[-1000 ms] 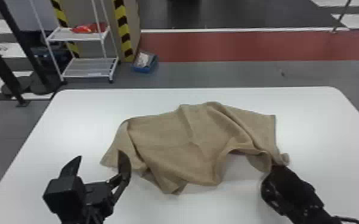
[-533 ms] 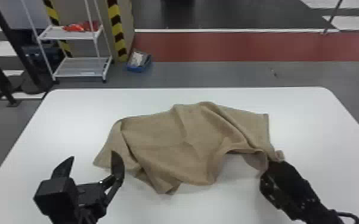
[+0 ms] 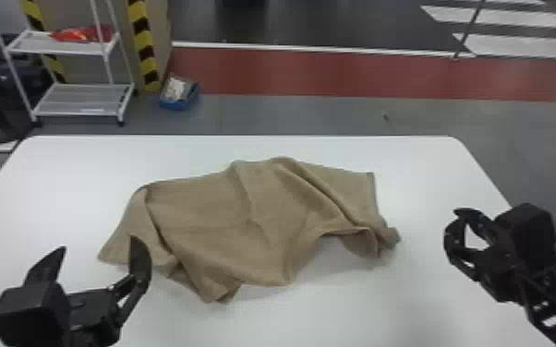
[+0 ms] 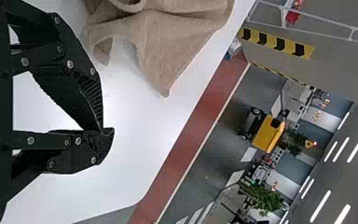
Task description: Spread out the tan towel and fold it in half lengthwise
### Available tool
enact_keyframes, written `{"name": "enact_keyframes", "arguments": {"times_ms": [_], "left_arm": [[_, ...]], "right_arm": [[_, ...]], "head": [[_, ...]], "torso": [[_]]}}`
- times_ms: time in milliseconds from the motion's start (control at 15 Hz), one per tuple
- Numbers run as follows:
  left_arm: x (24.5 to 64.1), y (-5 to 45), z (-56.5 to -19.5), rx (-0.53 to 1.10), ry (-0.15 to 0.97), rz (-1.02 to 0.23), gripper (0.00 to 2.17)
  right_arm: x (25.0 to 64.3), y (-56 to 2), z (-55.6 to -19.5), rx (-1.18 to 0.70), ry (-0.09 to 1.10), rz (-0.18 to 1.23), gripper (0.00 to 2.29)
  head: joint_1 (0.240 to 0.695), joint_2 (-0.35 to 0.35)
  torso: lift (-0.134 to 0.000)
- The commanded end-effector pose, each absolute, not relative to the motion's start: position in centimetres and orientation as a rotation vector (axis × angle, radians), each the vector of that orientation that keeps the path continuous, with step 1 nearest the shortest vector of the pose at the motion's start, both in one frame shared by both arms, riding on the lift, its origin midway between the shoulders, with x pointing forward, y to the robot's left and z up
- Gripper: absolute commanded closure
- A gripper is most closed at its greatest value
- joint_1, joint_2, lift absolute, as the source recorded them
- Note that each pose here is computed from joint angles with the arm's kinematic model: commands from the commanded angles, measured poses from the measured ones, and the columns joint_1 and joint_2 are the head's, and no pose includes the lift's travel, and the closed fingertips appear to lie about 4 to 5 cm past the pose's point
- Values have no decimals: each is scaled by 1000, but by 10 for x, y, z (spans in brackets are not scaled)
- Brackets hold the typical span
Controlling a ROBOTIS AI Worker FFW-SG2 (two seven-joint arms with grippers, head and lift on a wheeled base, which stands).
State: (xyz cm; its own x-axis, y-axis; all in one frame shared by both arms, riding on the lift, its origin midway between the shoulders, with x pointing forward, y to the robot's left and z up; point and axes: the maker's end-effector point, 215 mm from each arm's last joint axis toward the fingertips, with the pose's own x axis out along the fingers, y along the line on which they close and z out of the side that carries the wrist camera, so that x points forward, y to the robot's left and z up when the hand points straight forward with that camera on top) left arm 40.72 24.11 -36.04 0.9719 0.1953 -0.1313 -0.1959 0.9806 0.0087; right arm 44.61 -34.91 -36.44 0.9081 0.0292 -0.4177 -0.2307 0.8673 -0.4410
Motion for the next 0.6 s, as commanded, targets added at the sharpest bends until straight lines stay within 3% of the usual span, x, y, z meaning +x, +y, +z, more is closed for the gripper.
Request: {"name": "enact_keyframes", "arguments": {"times_ms": [0, 133, 200, 533], "left_arm": [[409, 235, -361, -12, 132, 189, 53], [409, 235, -360, -11, 130, 189, 53], [408, 236, -360, -11, 131, 191, 53], [403, 236, -357, -9, 130, 192, 53]], "right_arm": [[438, -350, -368, -494, 434, 163, 1231], [437, -336, -387, -478, 462, 196, 566], [438, -332, -395, -478, 474, 203, 451], [462, -296, -432, -445, 518, 273, 390]], "head": [[695, -133], [695, -148], [695, -145], [695, -104]], "torso": [[-123], [-123], [-123], [-123]]}}
